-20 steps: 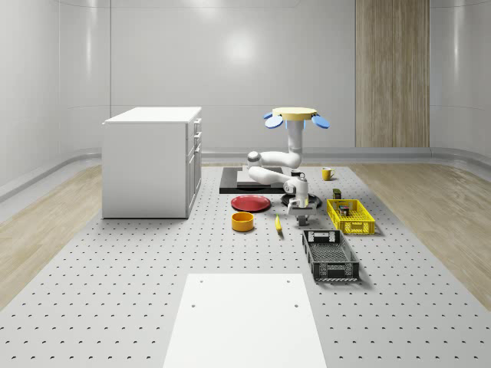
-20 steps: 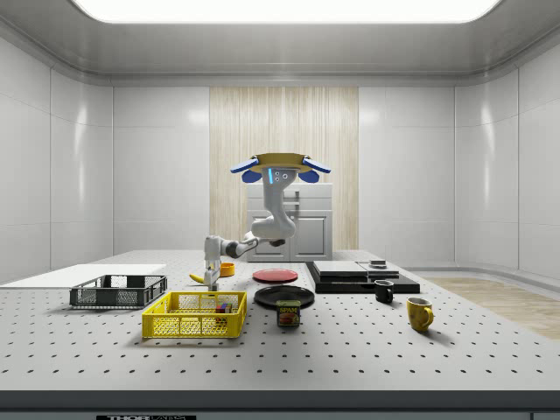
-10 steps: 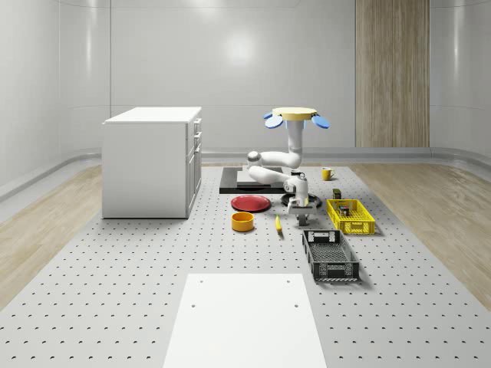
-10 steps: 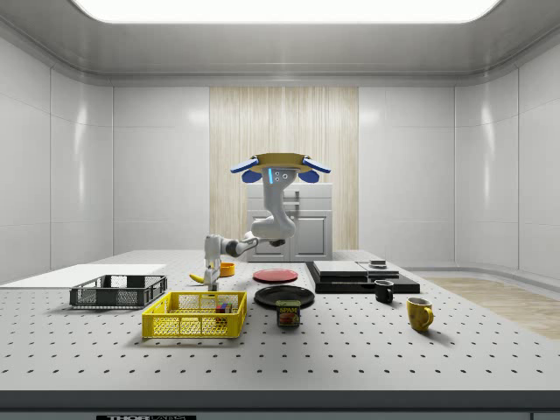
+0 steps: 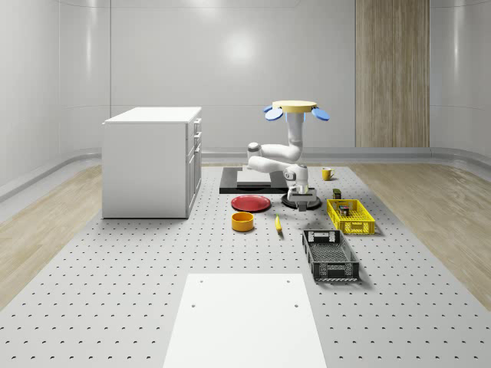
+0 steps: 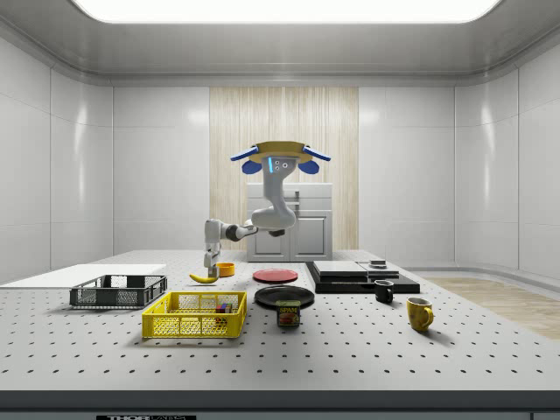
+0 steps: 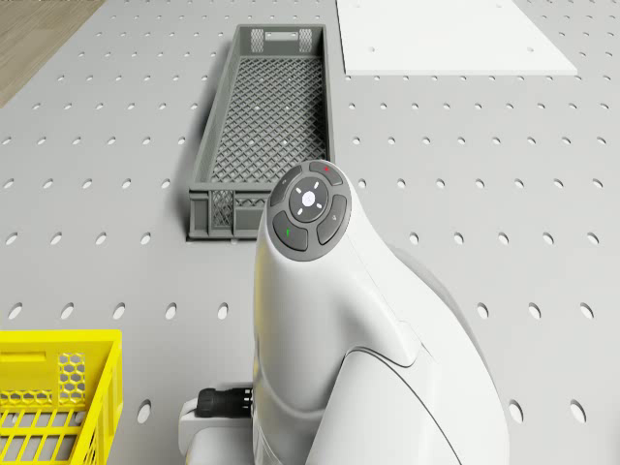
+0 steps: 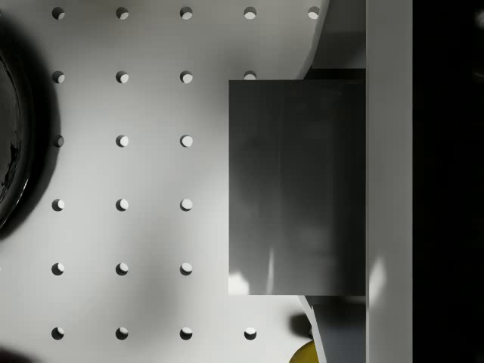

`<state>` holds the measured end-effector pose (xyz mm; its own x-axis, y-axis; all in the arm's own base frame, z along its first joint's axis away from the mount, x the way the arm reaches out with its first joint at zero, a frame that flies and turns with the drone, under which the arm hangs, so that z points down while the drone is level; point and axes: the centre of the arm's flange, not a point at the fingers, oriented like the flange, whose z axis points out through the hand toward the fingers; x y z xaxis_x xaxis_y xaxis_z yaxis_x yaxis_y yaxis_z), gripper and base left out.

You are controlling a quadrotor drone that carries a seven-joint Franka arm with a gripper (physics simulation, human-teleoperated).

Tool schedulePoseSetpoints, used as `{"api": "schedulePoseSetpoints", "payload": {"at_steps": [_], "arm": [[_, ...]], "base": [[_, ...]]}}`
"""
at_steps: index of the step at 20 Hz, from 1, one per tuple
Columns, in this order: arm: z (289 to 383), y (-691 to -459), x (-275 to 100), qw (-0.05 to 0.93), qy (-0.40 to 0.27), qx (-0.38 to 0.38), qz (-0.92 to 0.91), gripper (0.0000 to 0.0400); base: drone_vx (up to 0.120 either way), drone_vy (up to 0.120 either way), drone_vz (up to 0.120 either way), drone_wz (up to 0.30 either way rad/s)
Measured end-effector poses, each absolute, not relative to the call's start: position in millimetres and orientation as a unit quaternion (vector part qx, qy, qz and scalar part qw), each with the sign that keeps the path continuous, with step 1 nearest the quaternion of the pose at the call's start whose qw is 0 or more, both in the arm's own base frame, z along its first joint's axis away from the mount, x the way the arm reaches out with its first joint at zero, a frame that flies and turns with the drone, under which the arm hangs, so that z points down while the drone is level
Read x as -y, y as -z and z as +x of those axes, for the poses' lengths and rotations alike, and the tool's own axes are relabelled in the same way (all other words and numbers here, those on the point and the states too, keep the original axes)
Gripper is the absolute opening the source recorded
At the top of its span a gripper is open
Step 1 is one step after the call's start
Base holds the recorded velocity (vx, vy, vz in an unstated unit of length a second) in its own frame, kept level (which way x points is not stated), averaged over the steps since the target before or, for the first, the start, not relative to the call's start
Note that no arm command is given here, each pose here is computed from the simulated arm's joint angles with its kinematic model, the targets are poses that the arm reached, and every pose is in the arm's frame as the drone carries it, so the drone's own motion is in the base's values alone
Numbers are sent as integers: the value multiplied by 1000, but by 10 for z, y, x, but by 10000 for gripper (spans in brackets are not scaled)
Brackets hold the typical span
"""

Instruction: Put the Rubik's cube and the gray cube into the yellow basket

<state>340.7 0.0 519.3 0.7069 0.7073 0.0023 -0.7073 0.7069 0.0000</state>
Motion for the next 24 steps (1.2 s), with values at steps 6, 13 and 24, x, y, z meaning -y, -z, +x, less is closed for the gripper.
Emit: {"api": "schedulePoseSetpoints", "payload": {"at_steps": [6, 13, 24], "arm": [[3407, -5159, 0, 924, -383, 1, 0, 250], [3407, -5150, 0, 924, -383, 1, 0, 250], [3407, -5147, 0, 924, -383, 1, 0, 250]], "base": [[0, 0, 113, 0], [0, 103, 0, 0], [0, 120, 0, 0]]}}
